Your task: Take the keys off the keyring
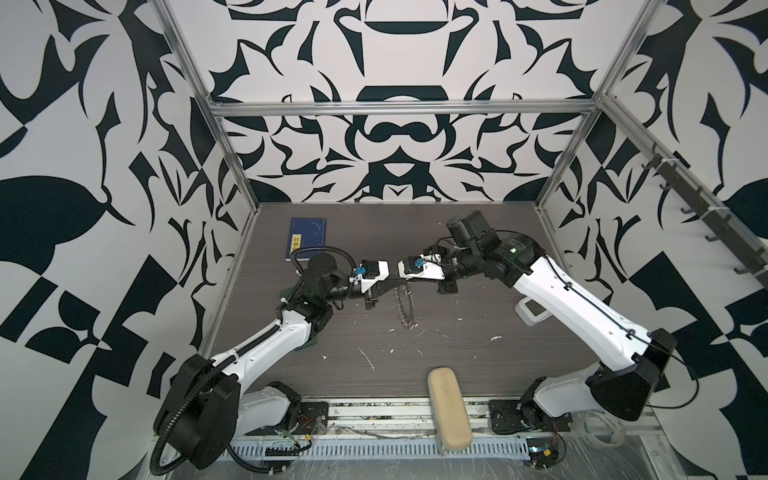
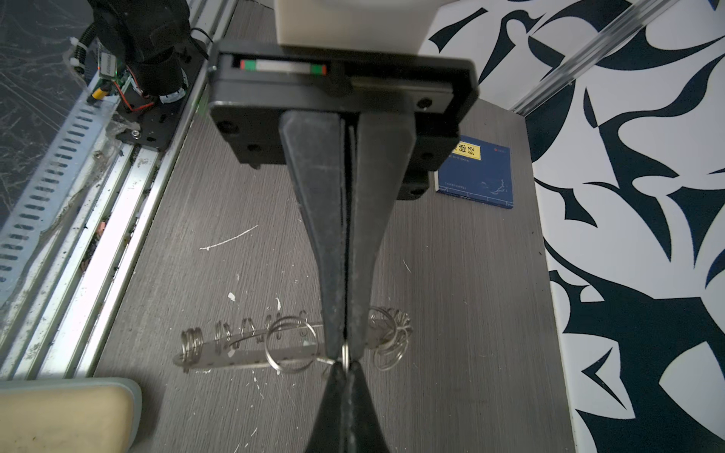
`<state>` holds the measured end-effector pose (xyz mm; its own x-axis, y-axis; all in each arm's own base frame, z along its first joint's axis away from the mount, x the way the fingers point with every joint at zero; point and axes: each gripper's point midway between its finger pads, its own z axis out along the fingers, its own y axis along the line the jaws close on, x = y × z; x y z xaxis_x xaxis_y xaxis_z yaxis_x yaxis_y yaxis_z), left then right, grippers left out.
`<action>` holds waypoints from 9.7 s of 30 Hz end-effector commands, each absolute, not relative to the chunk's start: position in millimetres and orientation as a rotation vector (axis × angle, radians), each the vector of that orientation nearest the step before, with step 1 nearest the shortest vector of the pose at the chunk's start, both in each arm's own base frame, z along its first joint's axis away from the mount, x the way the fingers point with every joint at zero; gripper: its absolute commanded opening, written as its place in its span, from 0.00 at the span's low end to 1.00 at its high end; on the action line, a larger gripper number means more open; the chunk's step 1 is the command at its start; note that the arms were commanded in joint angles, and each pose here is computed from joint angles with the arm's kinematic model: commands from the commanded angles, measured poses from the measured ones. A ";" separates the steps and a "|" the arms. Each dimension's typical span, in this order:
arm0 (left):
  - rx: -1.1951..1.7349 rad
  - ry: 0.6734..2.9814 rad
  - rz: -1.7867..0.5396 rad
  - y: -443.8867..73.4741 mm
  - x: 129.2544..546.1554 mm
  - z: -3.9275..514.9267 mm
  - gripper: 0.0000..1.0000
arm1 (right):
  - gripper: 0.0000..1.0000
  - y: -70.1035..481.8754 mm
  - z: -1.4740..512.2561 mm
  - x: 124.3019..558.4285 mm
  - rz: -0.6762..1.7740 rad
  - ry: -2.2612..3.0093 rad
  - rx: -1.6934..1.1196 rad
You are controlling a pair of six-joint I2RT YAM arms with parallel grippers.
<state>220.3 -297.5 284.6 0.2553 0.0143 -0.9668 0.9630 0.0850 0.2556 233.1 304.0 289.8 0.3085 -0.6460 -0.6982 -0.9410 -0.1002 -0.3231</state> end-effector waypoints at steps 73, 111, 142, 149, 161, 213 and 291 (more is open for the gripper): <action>1.132 0.952 -1.012 -290.0 225.0 315.3 0.27 | 0.00 281.2 311.1 248.1 0.279 1.585 -1.981; 1.120 0.947 -1.128 -301.7 236.5 307.0 0.14 | 0.00 300.0 311.6 245.2 0.261 1.567 -2.046; 0.990 0.911 -1.150 -276.7 241.8 336.8 0.00 | 0.39 273.0 318.8 259.1 0.320 1.481 -1.525; 0.905 1.003 -1.173 -275.2 254.6 347.3 0.00 | 0.39 282.7 318.2 263.0 0.408 1.371 -1.317; 0.828 1.129 -1.091 -266.2 264.1 361.1 0.00 | 0.50 299.7 320.3 275.4 0.469 1.300 -1.075; 0.867 1.074 -1.115 -263.0 245.2 370.4 0.00 | 0.38 329.3 337.4 249.9 0.468 1.153 -1.095; 0.881 1.064 -1.125 -263.9 243.0 368.9 0.00 | 0.27 323.6 359.9 250.2 0.494 1.154 -1.094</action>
